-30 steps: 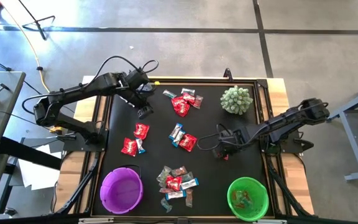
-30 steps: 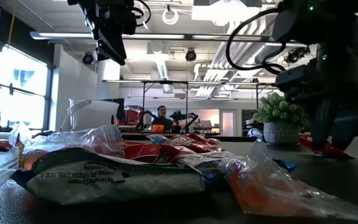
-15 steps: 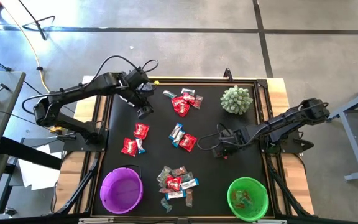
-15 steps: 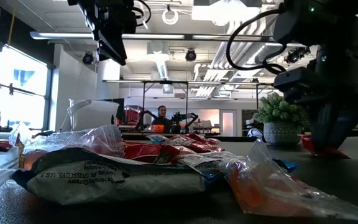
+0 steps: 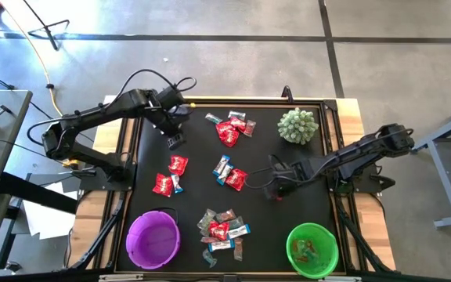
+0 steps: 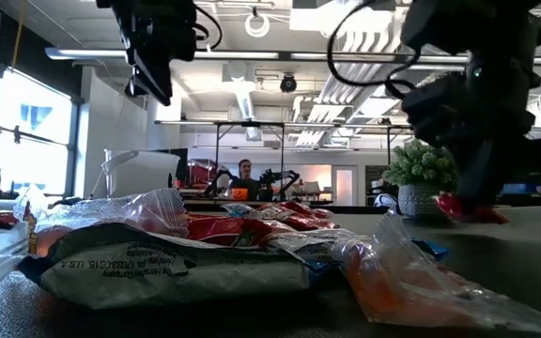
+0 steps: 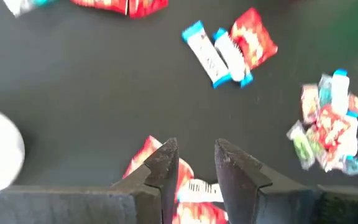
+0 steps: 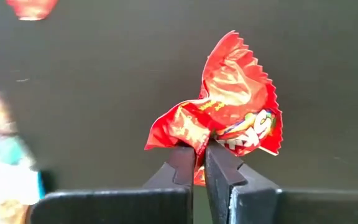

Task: Sort candy
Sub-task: Put the red candy into the violet bucket

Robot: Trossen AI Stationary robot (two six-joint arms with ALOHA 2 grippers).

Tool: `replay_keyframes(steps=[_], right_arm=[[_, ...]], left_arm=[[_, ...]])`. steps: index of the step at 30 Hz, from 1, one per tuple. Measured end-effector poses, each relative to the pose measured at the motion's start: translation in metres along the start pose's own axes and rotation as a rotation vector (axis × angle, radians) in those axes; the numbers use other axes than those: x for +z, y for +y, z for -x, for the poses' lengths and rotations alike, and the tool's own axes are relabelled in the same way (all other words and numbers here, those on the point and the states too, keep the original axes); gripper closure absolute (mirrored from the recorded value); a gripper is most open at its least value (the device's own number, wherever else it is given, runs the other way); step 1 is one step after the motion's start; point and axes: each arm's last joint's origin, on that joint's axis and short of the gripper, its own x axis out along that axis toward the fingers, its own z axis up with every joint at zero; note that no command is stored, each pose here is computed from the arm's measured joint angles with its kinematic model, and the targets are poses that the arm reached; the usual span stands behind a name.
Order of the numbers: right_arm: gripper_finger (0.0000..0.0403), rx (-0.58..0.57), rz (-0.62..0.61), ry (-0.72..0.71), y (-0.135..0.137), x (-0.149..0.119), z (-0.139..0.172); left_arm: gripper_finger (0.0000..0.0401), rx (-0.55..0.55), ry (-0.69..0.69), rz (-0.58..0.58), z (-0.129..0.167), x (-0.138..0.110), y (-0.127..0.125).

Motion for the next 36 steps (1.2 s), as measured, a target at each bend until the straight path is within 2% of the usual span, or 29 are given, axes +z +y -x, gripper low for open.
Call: replay_keyframes(steps=[4,8,13,18,21,24,29,36], right_arm=[[0.0397,0.036,0.108,-0.009,0.017,0.003,0.014],[0.0400,0.002,0.219,-0.060,0.032,0.006,0.035],[0.0400,-0.075,0.346,-0.218,0.051,0.020,0.072],[0.0400,-0.109,0.433,-0.494,0.073,0.040,0.116],[0.0400,-0.116,0.430,-0.652,0.084,0.052,0.142],[0.0400,-0.102,0.367,-0.770,0.091,0.063,0.166],[0.0400,-0.017,0.301,-0.913,0.103,0.074,0.197],[0.0400,0.140,0.385,-1.092,0.125,0.082,0.214]], left_arm=[[0.0311,0.000,0.012,0.003,0.001,-0.002,0.000],[0.0311,-0.006,-0.070,-0.031,0.002,0.005,-0.002],[0.0311,-0.030,-0.297,-0.090,0.012,0.023,-0.008],[0.0311,-0.083,-0.555,-0.089,0.027,0.042,-0.019],[0.0311,-0.144,-0.691,-0.058,0.035,0.053,-0.028],[0.0311,-0.204,-0.800,-0.022,0.042,0.060,-0.035],[0.0311,-0.276,-0.956,0.008,0.054,0.069,-0.045],[0.0311,-0.334,-1.012,0.012,0.057,0.071,-0.059]])
